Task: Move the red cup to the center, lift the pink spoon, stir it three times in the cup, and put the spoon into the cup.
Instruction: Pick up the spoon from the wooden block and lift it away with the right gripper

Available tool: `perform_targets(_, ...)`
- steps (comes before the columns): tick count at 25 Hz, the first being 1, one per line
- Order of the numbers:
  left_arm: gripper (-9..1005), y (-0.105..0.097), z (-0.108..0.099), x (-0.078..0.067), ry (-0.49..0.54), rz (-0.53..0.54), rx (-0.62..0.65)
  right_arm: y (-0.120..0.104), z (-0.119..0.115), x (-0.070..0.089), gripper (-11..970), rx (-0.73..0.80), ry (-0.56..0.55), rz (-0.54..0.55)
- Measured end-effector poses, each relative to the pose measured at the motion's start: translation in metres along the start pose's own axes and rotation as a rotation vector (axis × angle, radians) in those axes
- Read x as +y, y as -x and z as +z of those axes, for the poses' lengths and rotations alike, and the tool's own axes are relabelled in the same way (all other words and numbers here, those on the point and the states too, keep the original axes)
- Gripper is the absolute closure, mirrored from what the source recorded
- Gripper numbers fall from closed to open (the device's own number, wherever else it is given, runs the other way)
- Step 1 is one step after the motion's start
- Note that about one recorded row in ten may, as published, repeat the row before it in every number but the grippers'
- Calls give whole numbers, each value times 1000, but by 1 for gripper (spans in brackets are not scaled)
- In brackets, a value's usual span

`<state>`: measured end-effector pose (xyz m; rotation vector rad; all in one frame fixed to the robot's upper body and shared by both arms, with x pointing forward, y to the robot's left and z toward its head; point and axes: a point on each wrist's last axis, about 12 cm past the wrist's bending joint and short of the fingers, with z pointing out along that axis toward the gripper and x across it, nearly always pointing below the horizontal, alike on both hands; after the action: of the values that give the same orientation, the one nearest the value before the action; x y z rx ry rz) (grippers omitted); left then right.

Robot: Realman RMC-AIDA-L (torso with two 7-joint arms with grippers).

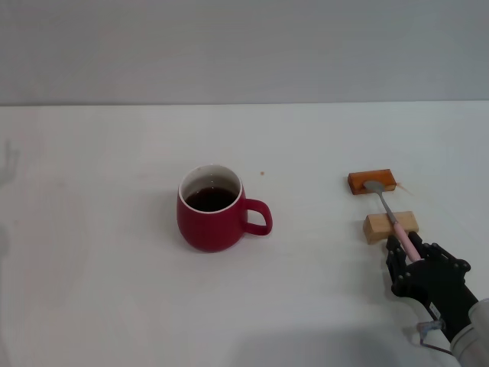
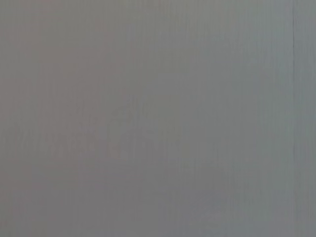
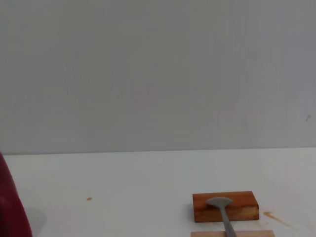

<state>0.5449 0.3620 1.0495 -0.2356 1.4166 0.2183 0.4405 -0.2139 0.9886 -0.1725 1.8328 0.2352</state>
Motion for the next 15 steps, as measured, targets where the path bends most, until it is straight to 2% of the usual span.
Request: perform_targets(15, 152, 0, -3, 3, 6, 0, -8, -1, -3, 1, 719, -1, -7, 9)
